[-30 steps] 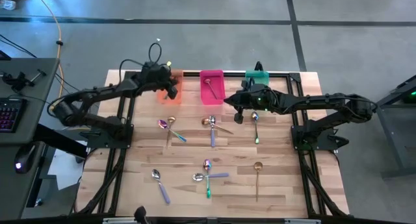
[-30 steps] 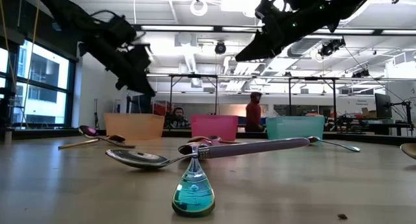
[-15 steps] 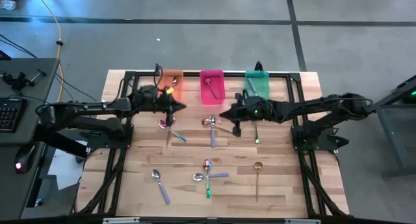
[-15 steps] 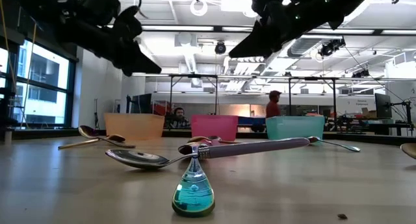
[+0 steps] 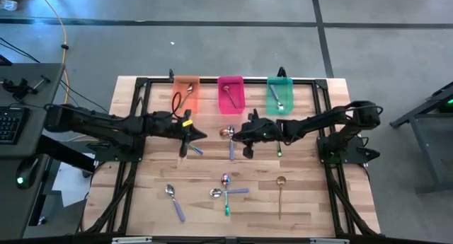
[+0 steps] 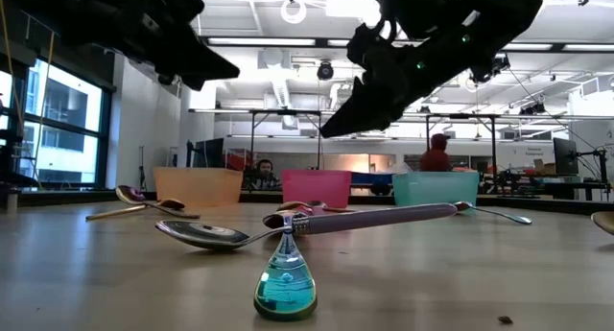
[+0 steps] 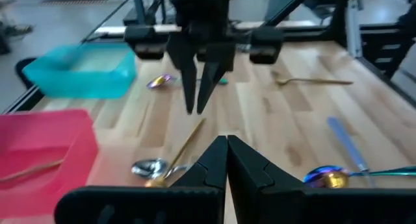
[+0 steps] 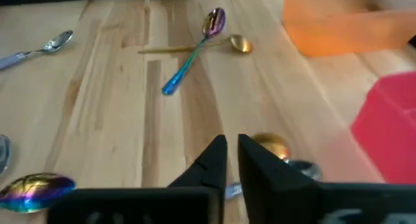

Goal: Sort silverware by color (type)
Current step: Put the middle top yellow spoon into the pink bin

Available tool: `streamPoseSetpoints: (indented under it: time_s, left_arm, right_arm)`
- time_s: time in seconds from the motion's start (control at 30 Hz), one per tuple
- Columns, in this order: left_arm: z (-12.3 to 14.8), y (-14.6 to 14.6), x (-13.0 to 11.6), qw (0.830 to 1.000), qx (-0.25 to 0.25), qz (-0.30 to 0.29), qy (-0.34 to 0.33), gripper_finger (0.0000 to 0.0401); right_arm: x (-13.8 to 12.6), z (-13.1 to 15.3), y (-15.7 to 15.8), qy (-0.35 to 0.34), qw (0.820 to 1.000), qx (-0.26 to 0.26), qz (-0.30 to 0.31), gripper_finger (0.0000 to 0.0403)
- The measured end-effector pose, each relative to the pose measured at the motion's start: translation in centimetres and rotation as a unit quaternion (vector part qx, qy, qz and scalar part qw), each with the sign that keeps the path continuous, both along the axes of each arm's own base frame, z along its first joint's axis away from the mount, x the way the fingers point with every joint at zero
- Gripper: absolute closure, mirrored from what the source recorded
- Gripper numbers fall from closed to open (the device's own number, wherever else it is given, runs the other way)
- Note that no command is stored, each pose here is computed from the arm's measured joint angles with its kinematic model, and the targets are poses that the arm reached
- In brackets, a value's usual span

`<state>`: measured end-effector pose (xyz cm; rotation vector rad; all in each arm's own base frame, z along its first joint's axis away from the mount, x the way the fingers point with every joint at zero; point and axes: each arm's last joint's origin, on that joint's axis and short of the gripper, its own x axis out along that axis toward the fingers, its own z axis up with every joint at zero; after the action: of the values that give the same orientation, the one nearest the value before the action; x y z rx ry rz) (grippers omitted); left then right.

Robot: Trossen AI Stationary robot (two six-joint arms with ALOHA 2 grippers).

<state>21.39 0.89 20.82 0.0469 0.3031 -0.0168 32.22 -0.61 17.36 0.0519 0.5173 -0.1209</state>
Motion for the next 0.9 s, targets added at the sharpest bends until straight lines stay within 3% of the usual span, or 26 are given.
streamPoseSetpoints:
  time_s: [0.2, 0.37, 0.7, 0.9]
  left_arm:
    - [-0.1, -1.0, 0.8, 0.999, -0.009, -0.025, -0.023, 0.0401]
    - [-1.1, -1.3, 1.2, 0.999, -0.016, -0.036, 0.006, 0.0401]
    - [-2.1, -1.3, 0.6, 0.996, -0.059, -0.010, 0.071, 0.0400]
    - [-2.2, -1.5, 1.2, 0.997, -0.063, -0.011, 0.051, 0.0401]
  right_arm:
    - [-0.1, -0.2, 0.9, 0.010, 1.000, -0.012, -0.018, 0.0307]
    - [-0.1, -0.2, 1.1, 0.010, 1.000, -0.012, -0.015, 0.0272]
    - [-0.2, -0.3, 1.2, 0.020, 1.000, -0.011, 0.021, 0.0269]
    - [-0.4, -0.7, 0.8, 0.041, 0.999, 0.020, -0.006, 0.0269]
